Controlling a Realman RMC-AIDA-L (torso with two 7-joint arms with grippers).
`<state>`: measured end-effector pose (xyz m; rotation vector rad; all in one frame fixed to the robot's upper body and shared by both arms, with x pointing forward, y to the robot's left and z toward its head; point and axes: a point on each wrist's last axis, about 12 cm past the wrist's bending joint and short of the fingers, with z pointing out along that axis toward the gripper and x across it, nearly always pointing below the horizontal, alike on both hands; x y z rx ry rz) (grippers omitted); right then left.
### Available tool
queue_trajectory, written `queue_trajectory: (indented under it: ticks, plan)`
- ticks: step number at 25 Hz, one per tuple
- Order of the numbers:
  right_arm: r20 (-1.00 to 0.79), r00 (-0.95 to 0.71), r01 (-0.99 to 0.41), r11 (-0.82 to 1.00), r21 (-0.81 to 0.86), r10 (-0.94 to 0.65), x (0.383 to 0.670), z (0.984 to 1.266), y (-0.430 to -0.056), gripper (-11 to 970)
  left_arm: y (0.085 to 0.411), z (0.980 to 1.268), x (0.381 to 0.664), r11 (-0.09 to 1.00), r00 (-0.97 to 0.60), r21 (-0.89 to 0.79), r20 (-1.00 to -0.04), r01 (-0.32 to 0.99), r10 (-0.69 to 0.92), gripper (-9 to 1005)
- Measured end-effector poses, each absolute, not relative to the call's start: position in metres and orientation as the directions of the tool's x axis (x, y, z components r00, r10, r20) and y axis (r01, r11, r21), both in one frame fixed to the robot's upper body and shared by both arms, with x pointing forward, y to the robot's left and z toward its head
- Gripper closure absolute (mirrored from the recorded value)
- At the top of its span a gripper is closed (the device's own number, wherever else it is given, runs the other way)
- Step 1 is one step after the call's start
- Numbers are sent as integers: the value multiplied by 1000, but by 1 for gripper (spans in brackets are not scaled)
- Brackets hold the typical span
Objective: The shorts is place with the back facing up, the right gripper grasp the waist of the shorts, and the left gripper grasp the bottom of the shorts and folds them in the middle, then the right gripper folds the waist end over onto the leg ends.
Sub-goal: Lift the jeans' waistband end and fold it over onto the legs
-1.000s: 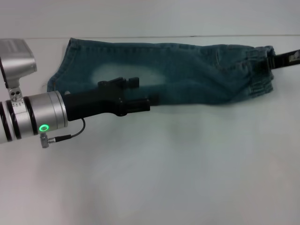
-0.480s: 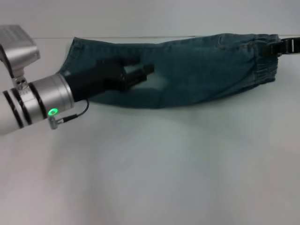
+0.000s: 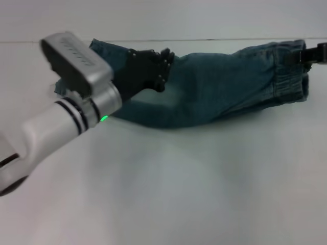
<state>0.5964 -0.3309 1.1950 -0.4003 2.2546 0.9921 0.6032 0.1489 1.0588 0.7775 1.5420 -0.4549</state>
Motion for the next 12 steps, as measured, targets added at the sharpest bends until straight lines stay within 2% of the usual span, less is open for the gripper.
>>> queue_trajectory:
  ticks: [5, 12]
  plan:
    - [-685, -729, -547, 597, 587, 6, 587, 1213, -334, 869, 135, 1051, 601, 663, 18, 221, -954, 716, 298, 966]
    - [-709, -704, -590, 531, 608, 29, 581, 1233, -338, 868, 128, 1040, 588, 639, -19, 185, -954, 747, 299, 965]
